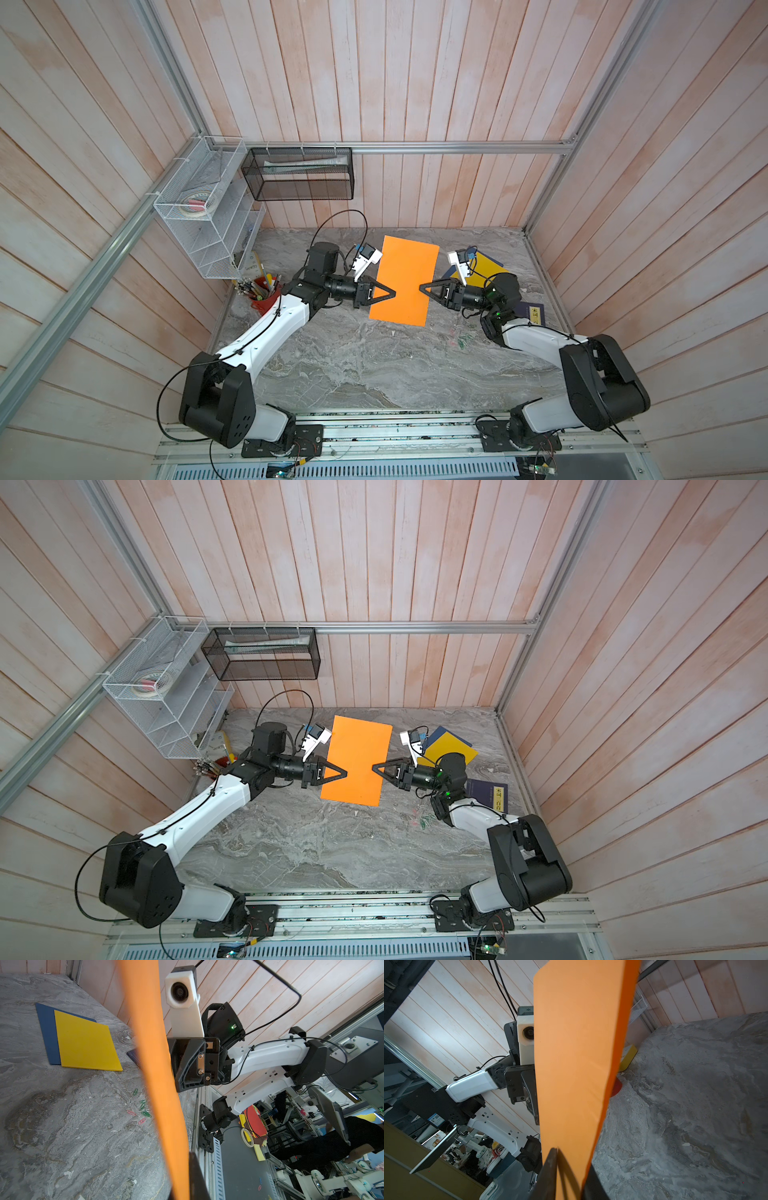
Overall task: Unclip the paperclips from the documents
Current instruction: Place the document at the document.
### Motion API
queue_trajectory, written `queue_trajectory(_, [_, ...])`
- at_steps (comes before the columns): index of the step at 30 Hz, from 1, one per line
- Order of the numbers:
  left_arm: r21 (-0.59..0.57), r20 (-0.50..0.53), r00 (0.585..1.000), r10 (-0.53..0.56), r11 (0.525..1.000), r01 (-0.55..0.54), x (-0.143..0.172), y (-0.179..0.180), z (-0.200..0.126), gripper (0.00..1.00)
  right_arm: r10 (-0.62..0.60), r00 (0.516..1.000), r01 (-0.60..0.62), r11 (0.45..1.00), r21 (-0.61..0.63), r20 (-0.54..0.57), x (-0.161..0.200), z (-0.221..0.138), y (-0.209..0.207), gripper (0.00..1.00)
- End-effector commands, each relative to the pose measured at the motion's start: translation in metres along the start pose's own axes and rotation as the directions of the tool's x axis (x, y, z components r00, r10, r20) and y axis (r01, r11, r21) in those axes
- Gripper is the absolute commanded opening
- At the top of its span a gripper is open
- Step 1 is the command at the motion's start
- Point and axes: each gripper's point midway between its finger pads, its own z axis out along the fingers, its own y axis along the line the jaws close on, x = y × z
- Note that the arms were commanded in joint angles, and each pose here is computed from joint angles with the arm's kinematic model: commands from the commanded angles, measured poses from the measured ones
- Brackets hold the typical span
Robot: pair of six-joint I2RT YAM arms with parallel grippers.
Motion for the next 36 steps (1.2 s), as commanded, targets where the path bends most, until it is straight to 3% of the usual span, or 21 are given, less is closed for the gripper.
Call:
queue_trajectory(1, [-0.004,-0.019,1.0,-0.017,1.0,0.017,0.01,0.005,0.003,0.0,-0.042,0.999,0.042,0.999,-0.031,-0.004,-0.005,0.003,0.008,0.13])
queue_trajectory(10, [-0.031,-0.022,0.999,-0.024,0.999,0.024,0.011,0.009,0.003,0.01,-0.032,0.999,0.032,0.999,-0.012,-0.005,-0.005,0.002,0.004,0.0])
queue_trajectory(17, [-0.075,-0.022,0.999,-0.04,0.996,0.038,0.011,0.017,0.002,0.33,-0.029,1.0,0.029,0.999,0.019,0.002,-0.008,-0.002,-0.001,0.0])
queue_trajectory(21, [-0.105,-0.019,0.999,-0.04,0.994,0.038,0.01,0.02,0.0,0.44,-0.023,1.0,0.022,0.998,0.05,0.009,-0.011,-0.009,-0.008,0.0])
queue_trajectory(36, [-0.286,0.029,0.999,-0.028,0.957,0.035,0.009,0.044,-0.019,0.52,-0.021,0.998,0.005,0.966,0.26,0.057,-0.042,-0.058,-0.054,0.0])
